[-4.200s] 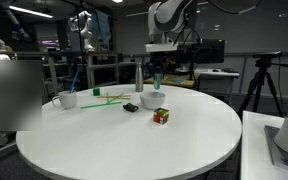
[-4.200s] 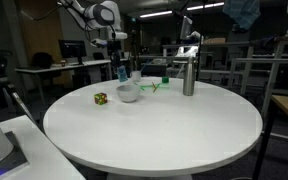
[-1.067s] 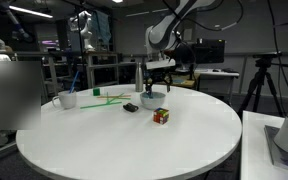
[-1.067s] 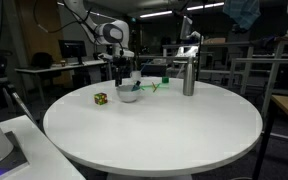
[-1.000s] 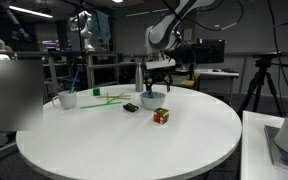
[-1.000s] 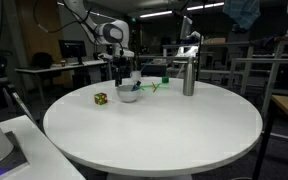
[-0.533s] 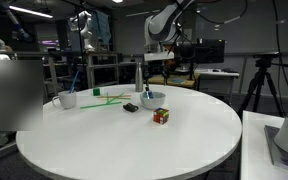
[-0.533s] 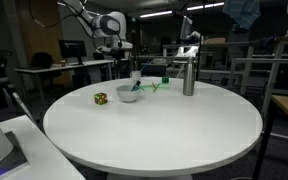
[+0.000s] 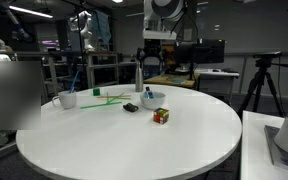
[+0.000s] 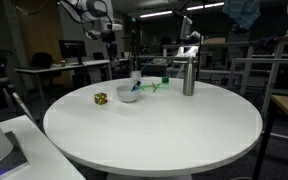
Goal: Put the bottle in the bowl
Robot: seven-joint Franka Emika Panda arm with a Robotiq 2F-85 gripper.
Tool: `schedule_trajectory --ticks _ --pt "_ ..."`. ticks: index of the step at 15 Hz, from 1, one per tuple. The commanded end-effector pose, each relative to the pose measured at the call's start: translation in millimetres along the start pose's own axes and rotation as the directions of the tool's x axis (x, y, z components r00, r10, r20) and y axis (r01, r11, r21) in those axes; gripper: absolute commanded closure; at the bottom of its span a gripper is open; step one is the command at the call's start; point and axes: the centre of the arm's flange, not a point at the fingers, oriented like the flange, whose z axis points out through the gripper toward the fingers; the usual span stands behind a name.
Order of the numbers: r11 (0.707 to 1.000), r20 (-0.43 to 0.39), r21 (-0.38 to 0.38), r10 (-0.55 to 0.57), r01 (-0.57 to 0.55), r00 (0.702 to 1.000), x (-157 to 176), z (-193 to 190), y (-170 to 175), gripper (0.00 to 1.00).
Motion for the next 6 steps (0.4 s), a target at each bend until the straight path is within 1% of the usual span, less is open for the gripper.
schedule_trajectory --ticks 1,4,5,6 --pt "0.998 -0.03 0.007 -0.058 0.058 0.998 -44.1 -41.8 17.0 0.0" --pt "0.998 -0.024 0.012 -0.061 0.061 0.998 -71.0 -55.2 26.1 0.0" --pt "0.998 -0.029 0.02 -0.06 0.061 0.998 -49.2 -41.3 8.5 0.0" --pt "0.998 -0.03 0.018 -0.067 0.067 0.997 -56.9 -45.9 12.1 0.0"
